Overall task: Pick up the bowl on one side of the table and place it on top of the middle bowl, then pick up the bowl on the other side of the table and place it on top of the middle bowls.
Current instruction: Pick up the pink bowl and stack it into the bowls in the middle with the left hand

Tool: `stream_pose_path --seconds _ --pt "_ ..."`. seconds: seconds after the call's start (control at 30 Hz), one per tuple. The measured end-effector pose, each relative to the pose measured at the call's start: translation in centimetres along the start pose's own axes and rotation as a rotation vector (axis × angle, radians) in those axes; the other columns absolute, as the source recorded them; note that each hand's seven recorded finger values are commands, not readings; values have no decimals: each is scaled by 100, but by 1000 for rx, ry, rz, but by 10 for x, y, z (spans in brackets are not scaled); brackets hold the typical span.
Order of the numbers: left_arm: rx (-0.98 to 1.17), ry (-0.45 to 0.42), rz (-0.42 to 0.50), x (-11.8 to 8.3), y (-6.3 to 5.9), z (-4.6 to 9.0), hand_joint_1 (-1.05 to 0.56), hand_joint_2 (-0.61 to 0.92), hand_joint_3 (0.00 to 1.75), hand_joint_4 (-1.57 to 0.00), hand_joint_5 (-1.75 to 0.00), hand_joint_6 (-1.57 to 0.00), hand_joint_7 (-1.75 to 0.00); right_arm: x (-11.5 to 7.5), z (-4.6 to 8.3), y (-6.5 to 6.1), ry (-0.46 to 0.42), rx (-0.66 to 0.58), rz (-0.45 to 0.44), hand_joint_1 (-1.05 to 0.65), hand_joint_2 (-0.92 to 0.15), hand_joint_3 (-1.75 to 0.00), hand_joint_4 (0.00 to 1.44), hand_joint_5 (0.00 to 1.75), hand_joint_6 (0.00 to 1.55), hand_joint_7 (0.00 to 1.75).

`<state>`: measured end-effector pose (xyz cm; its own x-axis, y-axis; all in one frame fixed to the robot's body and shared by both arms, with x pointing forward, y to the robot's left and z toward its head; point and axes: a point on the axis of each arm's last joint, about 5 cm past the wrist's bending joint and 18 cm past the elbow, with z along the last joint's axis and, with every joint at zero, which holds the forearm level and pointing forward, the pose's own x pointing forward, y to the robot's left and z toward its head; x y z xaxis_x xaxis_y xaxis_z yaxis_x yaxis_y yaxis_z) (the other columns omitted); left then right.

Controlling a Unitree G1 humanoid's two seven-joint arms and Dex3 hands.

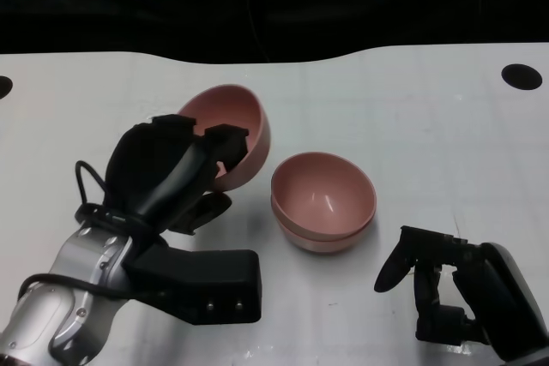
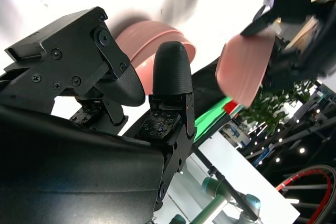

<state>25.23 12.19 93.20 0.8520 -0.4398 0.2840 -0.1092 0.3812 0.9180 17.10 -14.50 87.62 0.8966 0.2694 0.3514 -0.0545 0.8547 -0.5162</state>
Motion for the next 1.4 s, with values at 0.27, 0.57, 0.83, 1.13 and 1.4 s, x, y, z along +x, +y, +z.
stream_pose_path --seconds 0.27,0.57,0.83,1.13,1.4 --pt "-36 -43 -8 8 0 10 -26 49 112 -86 -175 -79 -143 0 0 0 0 3 -2 -11 -15 -159 93 175 85 137" --pt "-58 -104 -53 15 -4 22 -22 54 97 -85 -175 -75 -152 0 0 1 0 1 0 -11 -15 -159 92 175 85 137" --pt "-61 -155 -91 28 -4 33 -24 63 77 -83 -175 -72 -153 0 0 1 2 1 2 -12 -15 -159 92 175 85 136" --pt "8 -223 -143 39 -9 41 -27 77 23 -85 -175 -100 -70 0 2 2 1 3 -2 -13 -16 -160 93 175 86 135" --pt "81 -263 -202 48 -14 44 -27 89 4 -81 -172 -117 -34 0 2 1 10 0 -5 -14 -17 -159 92 175 85 134"
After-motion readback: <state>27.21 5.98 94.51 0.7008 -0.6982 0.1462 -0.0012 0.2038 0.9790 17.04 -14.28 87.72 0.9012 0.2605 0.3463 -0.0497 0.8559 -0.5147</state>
